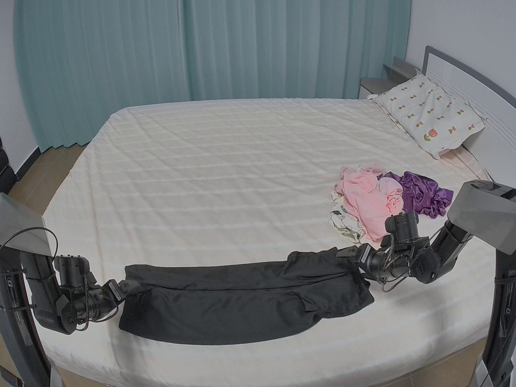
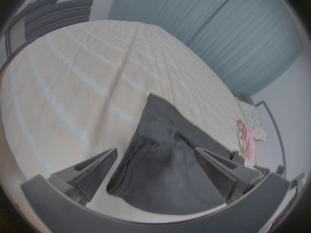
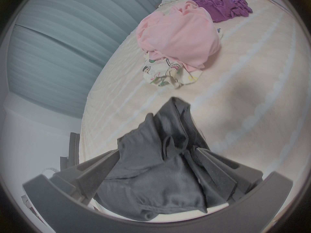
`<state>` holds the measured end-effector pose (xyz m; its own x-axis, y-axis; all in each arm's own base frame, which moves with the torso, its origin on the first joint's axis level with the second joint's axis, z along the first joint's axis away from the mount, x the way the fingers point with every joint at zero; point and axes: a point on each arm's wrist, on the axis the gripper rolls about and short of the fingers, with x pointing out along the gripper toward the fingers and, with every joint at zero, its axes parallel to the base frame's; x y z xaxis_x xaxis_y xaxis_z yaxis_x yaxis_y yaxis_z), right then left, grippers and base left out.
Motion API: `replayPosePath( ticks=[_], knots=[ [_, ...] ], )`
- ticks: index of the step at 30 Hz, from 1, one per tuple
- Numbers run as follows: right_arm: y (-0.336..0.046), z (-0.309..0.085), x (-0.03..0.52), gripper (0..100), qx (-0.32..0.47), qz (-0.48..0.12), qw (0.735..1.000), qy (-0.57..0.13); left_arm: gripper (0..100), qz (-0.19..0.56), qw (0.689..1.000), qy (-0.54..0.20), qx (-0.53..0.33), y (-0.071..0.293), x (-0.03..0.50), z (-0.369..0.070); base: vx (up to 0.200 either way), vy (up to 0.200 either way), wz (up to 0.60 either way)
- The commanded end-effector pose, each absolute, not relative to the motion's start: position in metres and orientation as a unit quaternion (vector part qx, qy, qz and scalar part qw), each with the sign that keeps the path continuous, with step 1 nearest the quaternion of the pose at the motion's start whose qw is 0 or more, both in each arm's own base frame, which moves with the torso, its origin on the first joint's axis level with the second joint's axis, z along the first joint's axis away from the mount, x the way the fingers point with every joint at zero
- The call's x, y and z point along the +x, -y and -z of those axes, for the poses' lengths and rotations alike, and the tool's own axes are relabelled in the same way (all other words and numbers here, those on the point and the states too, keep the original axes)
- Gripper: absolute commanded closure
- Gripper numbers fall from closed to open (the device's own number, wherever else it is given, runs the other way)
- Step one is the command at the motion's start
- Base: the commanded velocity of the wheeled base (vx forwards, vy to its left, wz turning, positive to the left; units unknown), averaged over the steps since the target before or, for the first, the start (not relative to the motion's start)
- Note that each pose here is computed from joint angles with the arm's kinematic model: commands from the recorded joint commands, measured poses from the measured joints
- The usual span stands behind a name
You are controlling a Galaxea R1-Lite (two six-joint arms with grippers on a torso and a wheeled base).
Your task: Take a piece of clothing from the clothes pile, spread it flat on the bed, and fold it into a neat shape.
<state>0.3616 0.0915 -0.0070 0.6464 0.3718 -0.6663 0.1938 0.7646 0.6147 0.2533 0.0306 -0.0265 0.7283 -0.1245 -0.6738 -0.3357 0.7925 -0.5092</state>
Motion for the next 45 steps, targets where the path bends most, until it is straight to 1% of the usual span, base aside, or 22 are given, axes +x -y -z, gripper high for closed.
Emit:
replayPosePath(
  ticks=[1, 9, 15, 16, 19, 24, 45],
  knots=[
    [-0.092, 0.008, 0.362, 0, 0.338, -0.053, 0.841, -0.419, 0, -0.06, 0.868, -0.393, -0.298, -0.029, 0.242, 0.035, 0.0, 0.0, 0.0],
    [-0.093, 0.009, 0.363, 0, 0.34, -0.06, 0.845, -0.409, 0, -0.049, 0.874, -0.385, -0.292, -0.025, 0.249, 0.045, 0.0, 0.0, 0.0],
    [-0.094, 0.009, 0.363, 0, 0.339, -0.06, 0.845, -0.409, 0, -0.058, 0.881, -0.374, -0.285, -0.025, 0.257, 0.053, 0.0, 0.0, 0.0],
    [-0.094, 0.009, 0.363, 0, 0.339, -0.06, 0.845, -0.409, 100, -0.058, 0.88, -0.376, -0.285, -0.025, 0.256, 0.054, 0.0, 0.0, 0.0],
    [-0.094, 0.009, 0.363, 0, 0.339, -0.06, 0.845, -0.409, 100, -0.064, 0.88, -0.379, -0.279, -0.025, 0.254, 0.055, 0.0, 0.0, 0.0],
    [-0.093, 0.009, 0.363, 0, 0.34, -0.06, 0.845, -0.409, 100, -0.101, 0.879, -0.396, -0.247, -0.03, 0.24, 0.057, 0.0, 0.0, 0.0],
    [-0.093, 0.009, 0.363, 0, 0.34, -0.059, 0.845, -0.409, 100, -0.09, 0.874, -0.448, -0.165, -0.034, 0.206, 0.053, 0.0, 0.0, 0.0]
  ],
)
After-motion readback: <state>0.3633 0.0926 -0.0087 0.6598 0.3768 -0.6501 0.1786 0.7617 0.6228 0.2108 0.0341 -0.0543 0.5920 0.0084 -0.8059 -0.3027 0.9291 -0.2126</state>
